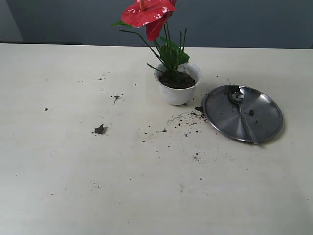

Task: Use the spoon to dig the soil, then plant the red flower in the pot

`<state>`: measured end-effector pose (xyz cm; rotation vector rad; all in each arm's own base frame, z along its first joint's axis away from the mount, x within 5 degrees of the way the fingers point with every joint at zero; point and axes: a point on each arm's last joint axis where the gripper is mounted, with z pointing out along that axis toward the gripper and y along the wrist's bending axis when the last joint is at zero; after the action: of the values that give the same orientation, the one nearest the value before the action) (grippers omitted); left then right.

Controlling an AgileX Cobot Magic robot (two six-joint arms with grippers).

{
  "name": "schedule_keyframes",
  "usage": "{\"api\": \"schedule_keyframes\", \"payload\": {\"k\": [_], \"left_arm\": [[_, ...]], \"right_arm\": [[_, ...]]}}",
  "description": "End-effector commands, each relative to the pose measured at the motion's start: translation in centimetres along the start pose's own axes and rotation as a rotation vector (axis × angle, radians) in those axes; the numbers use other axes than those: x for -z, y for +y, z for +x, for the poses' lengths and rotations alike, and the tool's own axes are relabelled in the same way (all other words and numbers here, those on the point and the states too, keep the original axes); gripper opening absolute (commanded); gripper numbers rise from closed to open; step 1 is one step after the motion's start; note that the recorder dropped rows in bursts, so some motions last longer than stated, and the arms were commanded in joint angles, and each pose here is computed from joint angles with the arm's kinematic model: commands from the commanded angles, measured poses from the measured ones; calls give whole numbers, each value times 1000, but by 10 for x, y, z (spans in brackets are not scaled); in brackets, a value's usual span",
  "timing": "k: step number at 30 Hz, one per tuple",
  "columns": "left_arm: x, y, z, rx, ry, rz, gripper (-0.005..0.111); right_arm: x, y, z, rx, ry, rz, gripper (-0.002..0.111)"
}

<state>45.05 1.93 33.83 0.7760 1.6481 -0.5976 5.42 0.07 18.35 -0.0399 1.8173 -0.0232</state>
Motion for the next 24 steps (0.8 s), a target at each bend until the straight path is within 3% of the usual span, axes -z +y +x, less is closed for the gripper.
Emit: {"api": "schedule_keyframes", "payload": {"k": [1,8,13,16,19,24], "left_arm": [[25,-14,-45,-15,-31,-139,0],[74,-48,-104,21,-173,-398,0],[119,-93,-134,20,-257,-556,0],[141,-119,-143,54,-305,-608,0],[165,-154,-148,7,-322,-655,0],[179,-171,-136,38,-246,-730,0]], "right_arm": [[0,0,-1,3,-15,5,-1],[0,0,0,0,-11,4,-1],[0,0,0,0,-11,4,-1],[0,0,0,0,-11,4,-1],[0,0,0,0,-11,4,-1],[0,0,-1,4,-15,6,-1]]}}
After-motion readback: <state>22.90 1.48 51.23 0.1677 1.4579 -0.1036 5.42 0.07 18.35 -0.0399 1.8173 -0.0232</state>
